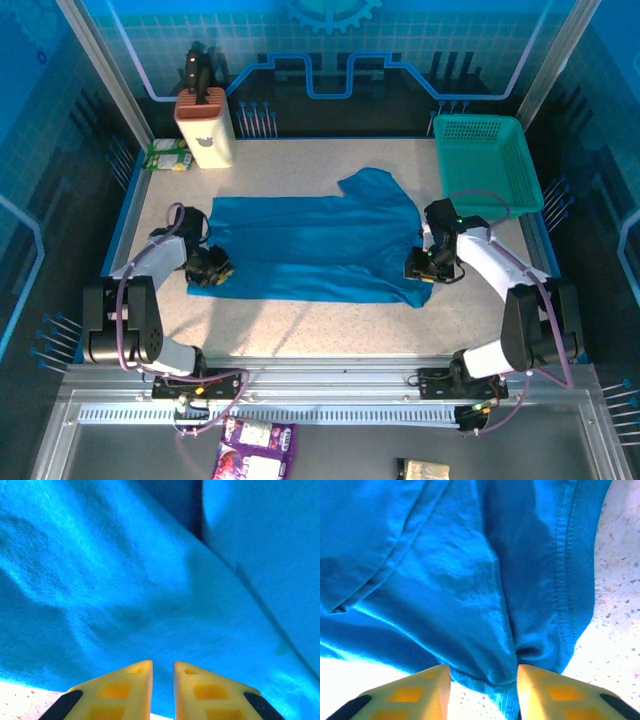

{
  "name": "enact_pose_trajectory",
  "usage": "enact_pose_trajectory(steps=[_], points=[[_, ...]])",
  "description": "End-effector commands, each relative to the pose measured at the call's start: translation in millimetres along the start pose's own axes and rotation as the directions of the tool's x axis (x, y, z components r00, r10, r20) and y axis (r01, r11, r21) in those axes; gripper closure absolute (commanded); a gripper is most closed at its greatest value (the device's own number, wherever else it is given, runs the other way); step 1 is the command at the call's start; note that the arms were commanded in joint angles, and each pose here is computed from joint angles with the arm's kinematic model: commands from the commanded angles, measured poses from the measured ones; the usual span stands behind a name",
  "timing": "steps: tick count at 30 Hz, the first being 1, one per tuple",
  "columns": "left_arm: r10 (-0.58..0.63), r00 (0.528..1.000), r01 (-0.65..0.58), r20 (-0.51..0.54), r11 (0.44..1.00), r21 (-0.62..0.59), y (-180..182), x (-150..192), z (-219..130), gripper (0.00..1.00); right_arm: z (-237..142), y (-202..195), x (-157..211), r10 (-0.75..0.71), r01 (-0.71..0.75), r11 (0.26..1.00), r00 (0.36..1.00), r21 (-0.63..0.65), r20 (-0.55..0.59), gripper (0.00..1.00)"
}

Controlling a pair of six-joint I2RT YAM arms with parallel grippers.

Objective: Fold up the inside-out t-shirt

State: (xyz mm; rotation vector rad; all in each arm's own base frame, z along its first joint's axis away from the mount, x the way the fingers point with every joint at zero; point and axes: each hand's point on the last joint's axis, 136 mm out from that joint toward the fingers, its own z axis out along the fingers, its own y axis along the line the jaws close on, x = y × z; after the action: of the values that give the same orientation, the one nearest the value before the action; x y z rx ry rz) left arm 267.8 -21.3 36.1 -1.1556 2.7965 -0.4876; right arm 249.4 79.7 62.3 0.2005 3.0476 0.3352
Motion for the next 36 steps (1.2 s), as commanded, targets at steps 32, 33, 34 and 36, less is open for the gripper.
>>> enact_pose_trajectory(steps=[32,33,34,36], points=[[-0.138,0.989,0.135,-0.044,0.988,-0.07,46,16,17,0.82,22,-13,42,0.279,-0.28,0.96,0.959,-0.022,-0.052,0.54],[-0.142,0.989,0.139,-0.045,0.988,-0.07,46,16,18,0.82,24,-11,45,0.282,-0.284,0.958,0.957,-0.03,-0.061,0.55],[-0.143,0.989,0.14,-0.045,0.988,-0.071,47,16,18,0.83,26,-9,47,0.284,-0.286,0.957,0.957,-0.041,-0.065,0.56],[-0.149,0.988,0.146,-0.041,0.986,-0.076,48,16,18,0.83,29,-7,47,0.284,-0.288,0.956,0.957,-0.058,-0.058,0.62]])
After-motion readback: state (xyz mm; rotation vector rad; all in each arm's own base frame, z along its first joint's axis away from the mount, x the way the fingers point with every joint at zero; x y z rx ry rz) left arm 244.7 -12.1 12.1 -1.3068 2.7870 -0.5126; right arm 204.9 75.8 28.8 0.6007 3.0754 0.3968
